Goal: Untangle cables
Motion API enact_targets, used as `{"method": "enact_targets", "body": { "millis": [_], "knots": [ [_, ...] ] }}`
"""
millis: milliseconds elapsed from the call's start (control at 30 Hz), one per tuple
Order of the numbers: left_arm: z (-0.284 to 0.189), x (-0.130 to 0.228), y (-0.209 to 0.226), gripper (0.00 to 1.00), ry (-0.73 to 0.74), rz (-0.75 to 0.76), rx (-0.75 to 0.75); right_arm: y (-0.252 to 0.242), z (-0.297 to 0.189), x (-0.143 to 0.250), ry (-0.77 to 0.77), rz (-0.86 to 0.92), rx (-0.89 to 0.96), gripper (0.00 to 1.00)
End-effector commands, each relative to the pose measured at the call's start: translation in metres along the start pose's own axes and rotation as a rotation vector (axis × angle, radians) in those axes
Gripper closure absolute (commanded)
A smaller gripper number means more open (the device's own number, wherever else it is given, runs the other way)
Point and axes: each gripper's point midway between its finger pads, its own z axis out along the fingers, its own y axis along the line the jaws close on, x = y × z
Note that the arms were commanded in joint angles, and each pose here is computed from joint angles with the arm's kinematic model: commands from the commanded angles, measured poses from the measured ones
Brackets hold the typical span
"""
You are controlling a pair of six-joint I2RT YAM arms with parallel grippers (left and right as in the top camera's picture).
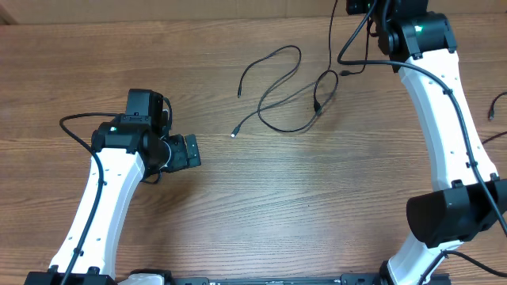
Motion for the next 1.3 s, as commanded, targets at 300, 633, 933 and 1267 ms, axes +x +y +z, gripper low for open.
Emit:
{"method": "enact_targets", "body": {
  "millis": [300,633,933,1267],
  "knots": [
    [-0.094,0.007,0.002,0.00,-0.319,-0.010,0.073,-0.115,-0.114,-0.091,-0.196,-0.191,0.521,0.96],
    [-0.148,0.051,0.027,0.01,-0.504,-0.047,0.051,-0.148,-0.110,-0.085,-0.243,0.082,0.430,0.96],
    [-0.142,0.066,0.033,0.01,-0.440,-0.050,0.030,-0.056,-0.026,0.026,0.143,0.058,-0.101,0.71],
    [-0.141,0.067,0.032,0.00,-0.438,-0.048,0.035,-0.040,0.028,0.138,0.470,0.243,-0.138,0.51]
  ]
}}
